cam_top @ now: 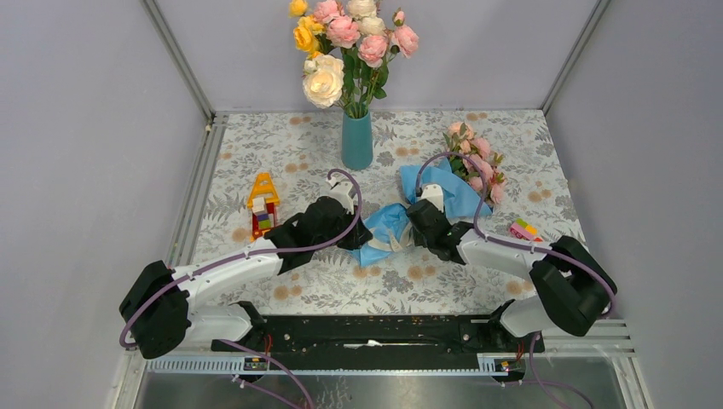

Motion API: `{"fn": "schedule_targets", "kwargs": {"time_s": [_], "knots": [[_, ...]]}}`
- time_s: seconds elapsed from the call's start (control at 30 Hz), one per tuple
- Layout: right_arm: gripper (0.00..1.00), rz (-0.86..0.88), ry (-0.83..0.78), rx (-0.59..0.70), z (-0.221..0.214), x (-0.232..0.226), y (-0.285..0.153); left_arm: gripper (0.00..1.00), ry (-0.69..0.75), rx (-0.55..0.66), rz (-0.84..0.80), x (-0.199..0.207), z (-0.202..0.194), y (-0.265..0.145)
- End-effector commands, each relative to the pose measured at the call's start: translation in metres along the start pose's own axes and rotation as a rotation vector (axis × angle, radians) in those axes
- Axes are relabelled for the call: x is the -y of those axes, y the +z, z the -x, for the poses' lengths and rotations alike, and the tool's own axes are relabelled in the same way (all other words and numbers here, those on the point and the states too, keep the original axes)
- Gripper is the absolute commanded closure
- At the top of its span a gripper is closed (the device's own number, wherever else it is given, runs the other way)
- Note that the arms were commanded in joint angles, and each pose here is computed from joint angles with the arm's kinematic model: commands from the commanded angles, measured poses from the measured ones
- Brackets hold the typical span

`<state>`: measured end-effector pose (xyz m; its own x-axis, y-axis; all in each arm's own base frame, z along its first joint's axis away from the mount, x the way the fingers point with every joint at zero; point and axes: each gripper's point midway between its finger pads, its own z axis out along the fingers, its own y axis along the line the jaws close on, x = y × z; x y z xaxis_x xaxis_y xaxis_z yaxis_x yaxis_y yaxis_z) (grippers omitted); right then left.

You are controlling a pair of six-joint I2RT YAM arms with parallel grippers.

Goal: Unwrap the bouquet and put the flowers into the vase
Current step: Untie the ribbon from the wrapping paper.

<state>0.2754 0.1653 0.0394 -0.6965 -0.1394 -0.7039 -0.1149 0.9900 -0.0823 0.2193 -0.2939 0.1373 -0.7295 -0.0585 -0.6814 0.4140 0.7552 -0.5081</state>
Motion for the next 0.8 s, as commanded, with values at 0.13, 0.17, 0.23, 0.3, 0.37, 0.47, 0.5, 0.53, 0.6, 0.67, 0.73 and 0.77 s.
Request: {"fn": "schedule_targets", "kwargs": {"time_s": [0.13, 0.17, 0.23, 0.3, 0.37, 0.47, 0.5, 0.53, 0.6, 0.67, 0.73, 0.77], "knots": [[0.57, -0.082, -0.006, 0.025, 0.014, 0.002, 0.008, 1.0, 0.001, 0.06, -0.058, 0.02, 0.027, -0.007], [0.57, -0.085, -0.003, 0.025, 0.013, 0.003, 0.008, 1.0, 0.002, 0.06, -0.058, 0.02, 0.027, -0.007], [0.57, -0.094, 0.0, 0.02, 0.01, 0.004, 0.01, 1.0, 0.004, 0.057, -0.058, 0.02, 0.027, -0.007], [0.53, -0.116, -0.003, 0.016, 0.007, 0.008, 0.012, 1.0, 0.008, 0.052, -0.056, 0.02, 0.027, -0.007], [0.5, -0.133, -0.007, 0.01, 0.004, 0.01, 0.015, 1.0, 0.011, 0.05, -0.054, 0.02, 0.027, -0.007], [0.51, -0.146, -0.01, 0.008, 0.002, 0.011, 0.018, 1.0, 0.011, 0.05, -0.052, 0.019, 0.027, -0.007], [0.52, -0.149, -0.009, 0.008, 0.002, 0.011, 0.019, 1.0, 0.01, 0.05, -0.053, 0.02, 0.027, -0.007], [0.53, -0.154, -0.009, 0.008, 0.001, 0.011, 0.02, 1.0, 0.009, 0.052, -0.053, 0.02, 0.028, -0.007], [0.56, -0.166, -0.012, 0.014, 0.001, 0.013, 0.021, 1.0, 0.008, 0.049, -0.052, 0.019, 0.027, -0.006], [0.62, -0.174, -0.014, 0.022, 0.002, 0.014, 0.022, 1.0, 0.011, 0.049, -0.053, 0.02, 0.028, -0.006], [0.72, -0.181, -0.015, 0.032, 0.004, 0.016, 0.023, 1.0, 0.011, 0.044, -0.053, 0.019, 0.027, -0.005], [0.77, -0.183, -0.015, 0.039, 0.005, 0.016, 0.022, 1.0, 0.012, 0.04, -0.052, 0.019, 0.026, -0.004]]}}
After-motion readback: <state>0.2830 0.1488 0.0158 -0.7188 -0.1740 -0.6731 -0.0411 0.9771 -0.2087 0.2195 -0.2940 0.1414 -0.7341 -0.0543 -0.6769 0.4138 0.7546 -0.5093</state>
